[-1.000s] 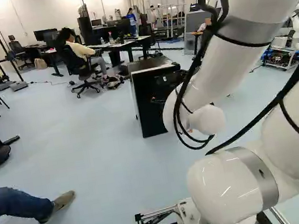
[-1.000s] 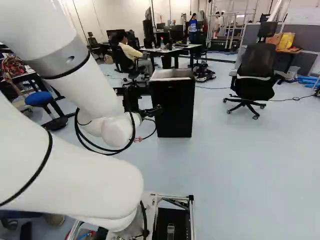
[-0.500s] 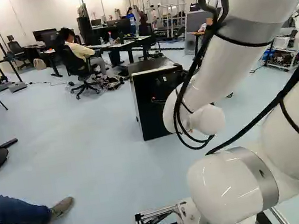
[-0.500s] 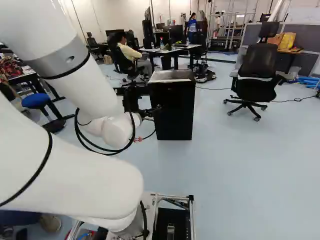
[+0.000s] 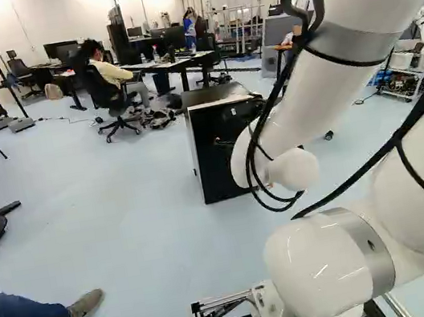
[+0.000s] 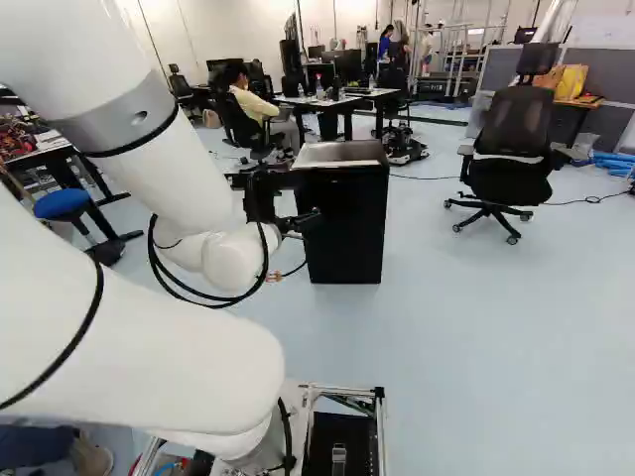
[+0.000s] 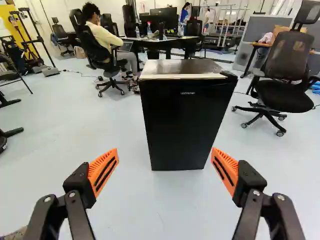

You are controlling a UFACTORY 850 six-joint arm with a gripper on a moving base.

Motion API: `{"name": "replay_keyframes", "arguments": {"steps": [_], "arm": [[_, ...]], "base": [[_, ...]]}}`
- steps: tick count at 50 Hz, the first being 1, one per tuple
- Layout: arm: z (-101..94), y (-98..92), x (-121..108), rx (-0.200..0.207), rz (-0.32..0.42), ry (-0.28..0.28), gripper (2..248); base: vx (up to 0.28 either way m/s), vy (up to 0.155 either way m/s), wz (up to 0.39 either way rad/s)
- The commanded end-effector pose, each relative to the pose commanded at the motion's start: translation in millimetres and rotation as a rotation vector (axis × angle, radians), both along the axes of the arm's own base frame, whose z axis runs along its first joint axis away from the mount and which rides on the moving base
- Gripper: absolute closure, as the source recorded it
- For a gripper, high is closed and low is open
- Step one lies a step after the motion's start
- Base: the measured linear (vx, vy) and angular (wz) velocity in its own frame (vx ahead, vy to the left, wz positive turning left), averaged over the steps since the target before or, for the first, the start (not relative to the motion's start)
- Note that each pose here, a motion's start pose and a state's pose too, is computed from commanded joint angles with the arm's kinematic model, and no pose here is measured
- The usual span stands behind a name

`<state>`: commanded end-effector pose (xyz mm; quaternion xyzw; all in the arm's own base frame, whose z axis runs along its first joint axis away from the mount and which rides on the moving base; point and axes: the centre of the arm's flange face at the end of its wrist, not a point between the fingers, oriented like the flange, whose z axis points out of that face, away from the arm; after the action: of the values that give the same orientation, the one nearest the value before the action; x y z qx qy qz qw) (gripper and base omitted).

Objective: Grab a drink from the fridge

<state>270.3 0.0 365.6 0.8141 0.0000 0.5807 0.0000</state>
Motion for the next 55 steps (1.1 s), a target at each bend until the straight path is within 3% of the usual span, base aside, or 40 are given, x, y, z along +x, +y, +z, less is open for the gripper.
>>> {"name": "replay_keyframes", "arguments": {"steps": [55], "arm": [[0.0,0.0,0.0,0.000,0.000,0.000,3]], "base": [[0.096,0.041,-0.015]]}}
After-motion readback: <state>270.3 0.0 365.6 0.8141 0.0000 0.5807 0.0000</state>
